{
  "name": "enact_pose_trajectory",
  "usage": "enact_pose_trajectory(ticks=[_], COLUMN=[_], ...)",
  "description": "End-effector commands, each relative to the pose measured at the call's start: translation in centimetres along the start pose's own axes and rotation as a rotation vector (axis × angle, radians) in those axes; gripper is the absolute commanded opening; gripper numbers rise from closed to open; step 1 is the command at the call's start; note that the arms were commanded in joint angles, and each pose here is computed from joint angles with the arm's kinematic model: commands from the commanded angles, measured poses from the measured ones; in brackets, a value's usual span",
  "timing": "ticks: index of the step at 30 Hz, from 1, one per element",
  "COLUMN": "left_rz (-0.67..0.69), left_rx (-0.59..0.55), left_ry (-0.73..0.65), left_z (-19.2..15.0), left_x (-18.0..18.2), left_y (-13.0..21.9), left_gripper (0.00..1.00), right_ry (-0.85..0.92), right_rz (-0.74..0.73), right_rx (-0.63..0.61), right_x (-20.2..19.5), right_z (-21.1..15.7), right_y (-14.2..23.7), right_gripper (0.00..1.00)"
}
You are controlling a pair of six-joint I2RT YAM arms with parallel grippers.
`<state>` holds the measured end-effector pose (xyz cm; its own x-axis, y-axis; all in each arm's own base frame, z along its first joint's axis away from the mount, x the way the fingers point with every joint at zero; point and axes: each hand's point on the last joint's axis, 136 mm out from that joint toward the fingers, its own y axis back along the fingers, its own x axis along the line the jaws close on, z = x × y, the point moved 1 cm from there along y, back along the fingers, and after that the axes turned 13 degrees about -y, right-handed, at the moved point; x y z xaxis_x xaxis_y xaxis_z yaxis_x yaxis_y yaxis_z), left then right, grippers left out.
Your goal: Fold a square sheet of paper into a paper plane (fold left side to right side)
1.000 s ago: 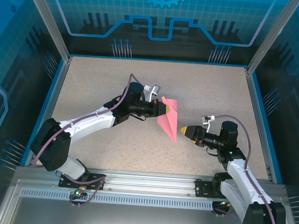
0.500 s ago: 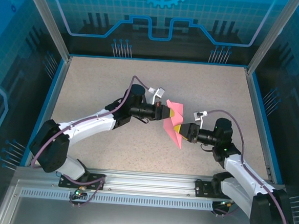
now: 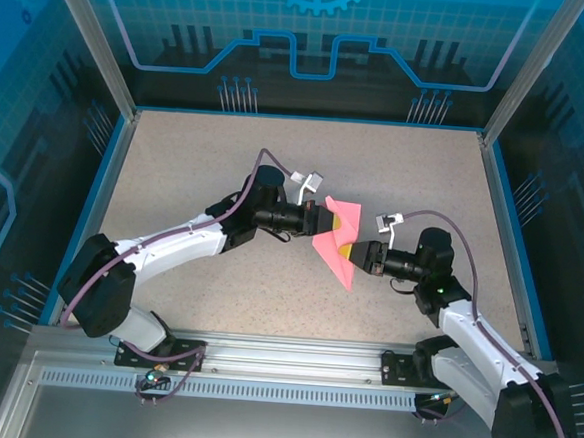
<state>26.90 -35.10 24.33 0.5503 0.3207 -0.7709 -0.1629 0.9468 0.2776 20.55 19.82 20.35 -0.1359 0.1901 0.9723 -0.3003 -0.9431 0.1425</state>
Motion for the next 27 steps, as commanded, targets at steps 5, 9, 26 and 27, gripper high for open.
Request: enact_pose_trajectory(ticks=[5, 9, 26, 27], left_rz=[0.065, 0.215, 0.795, 0.804], left_rx=[0.015, 0.005, -0.282, -0.297], left_ry=[-0.08, -0.138, -0.242, -0.245], left_z=[0.0, -0.3, -2.6, -2.9], left_x=[-0.6, 0.3, 1.9, 1.7], left_y=[1.5, 4.0, 20.4, 21.1], left_gripper=[0.46, 0.6, 0.89, 0.9], right_ry=[0.052, 0.122, 0.74, 0.774], right_rz=[-0.141, -0.327, -1.602, -1.641], right_rx=[0.001, -0.004, 0.051, 0.066], right_x=[-0.9, -2.2, -5.0, -5.2], right_z=[-0.5, -0.6, 6.3, 6.4], right_y=[0.5, 1.5, 2.2, 1.5], right_gripper=[0.07, 0.05, 0.04, 0.04])
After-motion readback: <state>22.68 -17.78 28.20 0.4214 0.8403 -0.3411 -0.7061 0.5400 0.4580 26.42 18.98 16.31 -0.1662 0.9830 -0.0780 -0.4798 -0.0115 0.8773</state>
